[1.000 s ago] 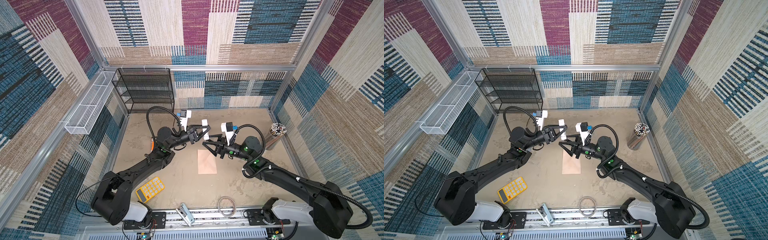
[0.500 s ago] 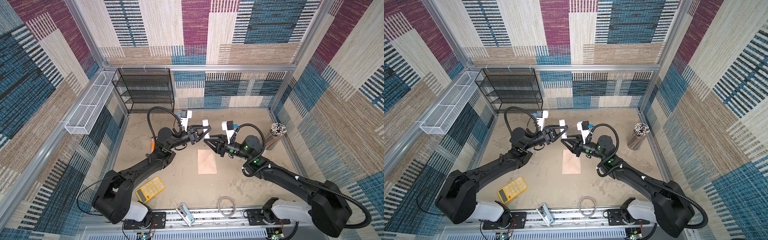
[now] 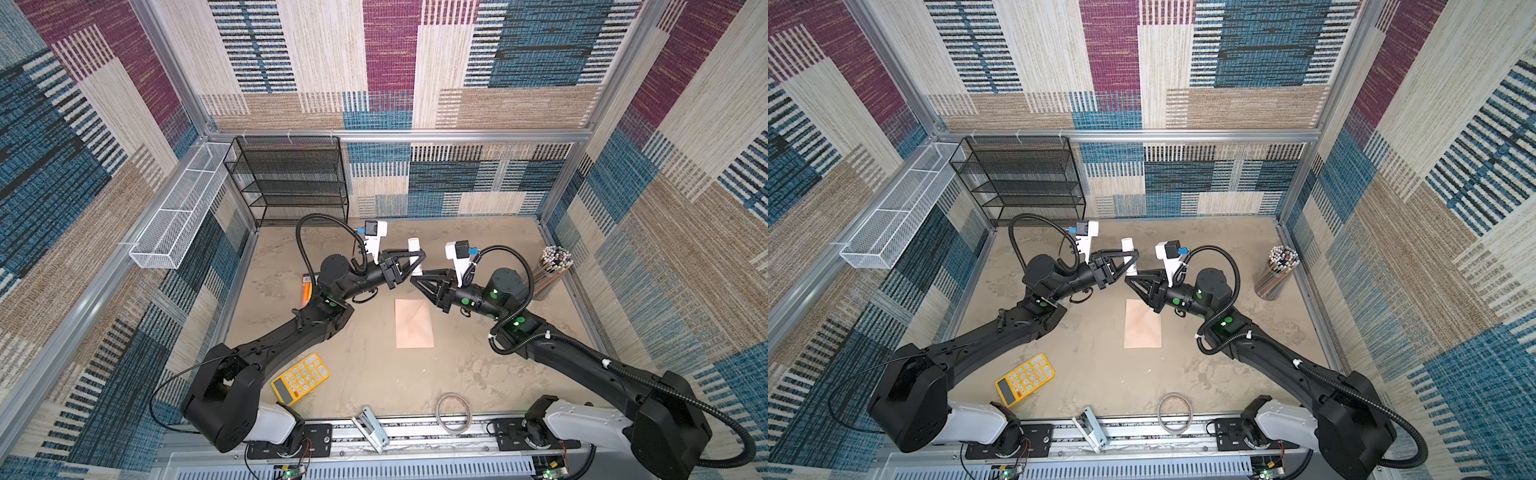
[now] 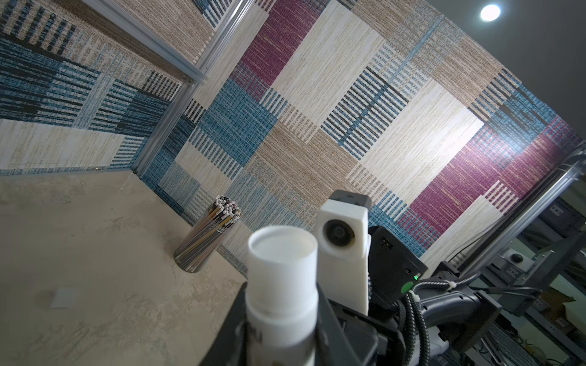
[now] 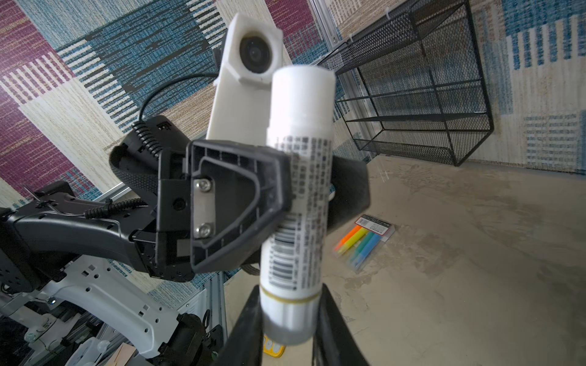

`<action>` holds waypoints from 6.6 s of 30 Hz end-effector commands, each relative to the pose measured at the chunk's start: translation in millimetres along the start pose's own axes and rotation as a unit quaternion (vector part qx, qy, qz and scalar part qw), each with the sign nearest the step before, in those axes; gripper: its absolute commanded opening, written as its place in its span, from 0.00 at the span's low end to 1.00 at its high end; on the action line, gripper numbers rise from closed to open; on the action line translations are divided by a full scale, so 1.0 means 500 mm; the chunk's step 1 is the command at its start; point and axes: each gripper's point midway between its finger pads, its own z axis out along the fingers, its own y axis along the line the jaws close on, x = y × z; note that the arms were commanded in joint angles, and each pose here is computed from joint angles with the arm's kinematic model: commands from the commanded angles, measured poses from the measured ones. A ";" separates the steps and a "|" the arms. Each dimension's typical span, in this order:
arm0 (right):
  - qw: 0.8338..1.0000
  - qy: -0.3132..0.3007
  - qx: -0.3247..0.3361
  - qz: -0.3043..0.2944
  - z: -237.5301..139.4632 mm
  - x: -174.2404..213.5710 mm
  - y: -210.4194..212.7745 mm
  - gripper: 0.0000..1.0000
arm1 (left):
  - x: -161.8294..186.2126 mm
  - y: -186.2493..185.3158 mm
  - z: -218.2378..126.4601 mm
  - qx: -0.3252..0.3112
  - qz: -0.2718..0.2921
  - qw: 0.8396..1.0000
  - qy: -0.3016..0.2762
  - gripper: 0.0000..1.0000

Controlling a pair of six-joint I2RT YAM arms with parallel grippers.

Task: Place the letter into the envelope and seal it

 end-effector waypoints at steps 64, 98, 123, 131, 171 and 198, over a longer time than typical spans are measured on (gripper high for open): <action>0.780 0.244 0.554 0.160 -0.194 0.111 -0.617 0.72 | 0.161 0.072 -0.099 -0.105 0.057 0.977 0.176 0.00; 0.707 0.296 0.593 0.246 -0.151 0.227 -0.768 0.55 | 0.192 0.105 -0.101 -0.098 0.030 0.979 0.173 0.00; 0.683 0.334 0.625 0.177 -0.172 0.229 -0.687 0.33 | 0.179 0.078 -0.122 -0.099 0.040 0.981 0.165 0.00; 0.685 0.349 0.618 0.167 -0.193 0.254 -0.615 0.38 | 0.175 0.056 -0.145 -0.102 0.048 0.981 0.157 0.00; 0.495 0.074 0.625 0.599 -0.256 0.295 -0.504 0.75 | 0.176 0.047 -0.166 -0.112 0.066 0.980 0.154 0.00; 0.459 0.060 0.629 0.625 -0.298 0.373 -0.519 0.53 | 0.181 0.057 -0.160 -0.112 0.065 0.978 0.162 0.00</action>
